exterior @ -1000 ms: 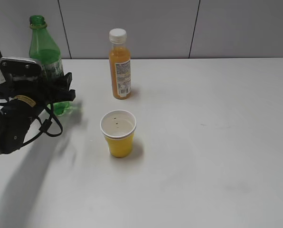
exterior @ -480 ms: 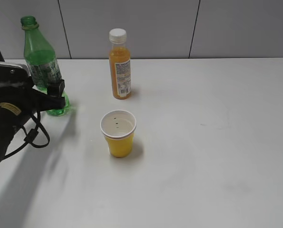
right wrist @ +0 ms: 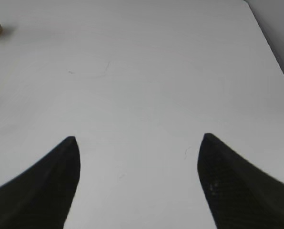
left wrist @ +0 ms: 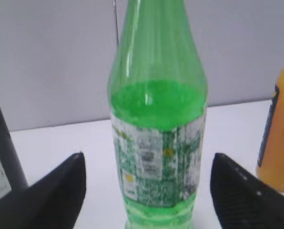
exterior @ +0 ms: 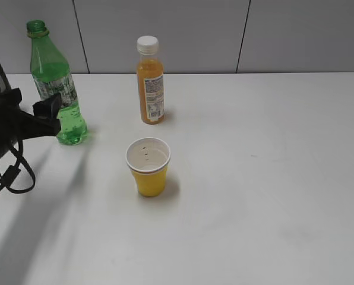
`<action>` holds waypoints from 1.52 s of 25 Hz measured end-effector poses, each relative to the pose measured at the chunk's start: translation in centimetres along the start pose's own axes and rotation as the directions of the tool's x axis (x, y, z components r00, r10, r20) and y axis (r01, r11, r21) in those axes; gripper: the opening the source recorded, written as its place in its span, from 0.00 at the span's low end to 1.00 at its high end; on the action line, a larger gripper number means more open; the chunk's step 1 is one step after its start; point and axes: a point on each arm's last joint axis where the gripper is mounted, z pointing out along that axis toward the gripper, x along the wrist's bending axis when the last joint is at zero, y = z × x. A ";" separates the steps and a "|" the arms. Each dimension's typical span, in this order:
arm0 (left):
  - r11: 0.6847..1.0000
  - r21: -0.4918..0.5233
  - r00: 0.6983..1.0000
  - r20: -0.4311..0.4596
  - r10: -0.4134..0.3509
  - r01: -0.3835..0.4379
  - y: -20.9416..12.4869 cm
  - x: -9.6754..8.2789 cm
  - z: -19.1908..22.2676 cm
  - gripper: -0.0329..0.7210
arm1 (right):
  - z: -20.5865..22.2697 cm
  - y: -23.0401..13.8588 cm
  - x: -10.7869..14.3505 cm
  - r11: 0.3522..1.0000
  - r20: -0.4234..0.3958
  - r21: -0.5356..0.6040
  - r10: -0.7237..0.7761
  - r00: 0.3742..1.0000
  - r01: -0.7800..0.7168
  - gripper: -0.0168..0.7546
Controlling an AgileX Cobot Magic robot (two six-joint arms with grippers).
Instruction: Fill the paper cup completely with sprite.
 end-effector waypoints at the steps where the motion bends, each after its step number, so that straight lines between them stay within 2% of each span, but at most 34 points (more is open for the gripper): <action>1: 1.000 -0.004 1.000 0.002 0.006 -0.006 0.6 0.0 -0.2 0.86 | 0.0 0.0 0.0 1.000 0.000 0.000 0.000 1.000 0.000 0.79; 5: 0.999 0.045 1.000 0.024 0.013 -0.014 2.3 0.1 -1.0 0.85 | 0.0 0.0 0.0 1.000 0.000 0.000 0.000 1.000 0.000 0.79; 7: 0.992 0.123 0.999 0.046 0.018 -0.023 2.8 0.1 -1.3 0.85 | 0.0 0.0 0.0 1.000 0.000 0.000 0.000 1.000 0.000 0.79; 9: 0.980 0.195 0.997 0.070 0.020 -0.033 3.8 0.1 -1.3 0.85 | 0.0 0.0 0.0 1.000 0.000 0.000 0.000 1.000 0.000 0.79; 12: 0.945 0.325 0.995 0.103 -0.003 -0.031 5.5 0.3 -0.8 0.85 | 0.0 0.0 0.0 1.000 0.000 0.000 0.000 1.000 0.000 0.79; 16: 0.847 0.530 0.989 0.137 -0.050 -0.031 8.6 1.6 0.3 0.84 | 0.0 0.0 0.0 1.000 0.000 0.000 0.000 1.000 0.000 0.79; 18: 0.773 0.633 0.985 0.152 -0.078 -0.036 10.2 2.4 0.6 0.83 | 0.0 0.0 0.0 1.000 0.000 0.000 0.000 1.000 0.000 0.79; 19: 0.742 0.670 0.983 0.158 -0.091 -0.039 11.3 2.9 0.6 0.83 | 0.0 0.0 0.0 1.000 0.000 0.000 0.000 1.000 0.000 0.79; 20: 0.728 0.685 0.982 0.163 -0.098 -0.041 12.6 3.2 0.8 0.83 | 0.0 0.0 0.0 1.000 0.000 0.000 0.000 1.000 0.000 0.79; 21: 0.700 0.712 0.980 0.168 -0.109 -0.044 13.5 3.4 0.7 0.82 | 0.0 0.0 0.0 1.000 0.000 0.000 0.000 1.000 0.000 0.79; 27: 0.631 0.774 0.979 0.163 -0.119 -0.052 19.0 4.4 0.0 0.82 | 0.0 0.0 0.0 1.000 0.000 0.000 0.000 1.000 0.000 0.79; 33: 0.525 0.847 0.978 0.169 -0.121 -0.081 20.7 4.6 -2.0 0.81 | 0.0 0.0 0.0 1.000 0.000 0.000 0.000 1.000 0.000 0.79; 35: 0.526 0.846 0.978 0.170 -0.119 -0.083 21.1 4.7 -2.8 0.80 | 0.0 0.0 0.0 1.000 0.000 0.000 0.000 1.000 0.000 0.79; 38: 0.549 0.832 0.979 0.170 -0.113 -0.082 21.7 4.8 -4.7 0.80 | 0.0 0.0 0.0 1.000 0.000 0.000 0.000 1.000 0.000 0.79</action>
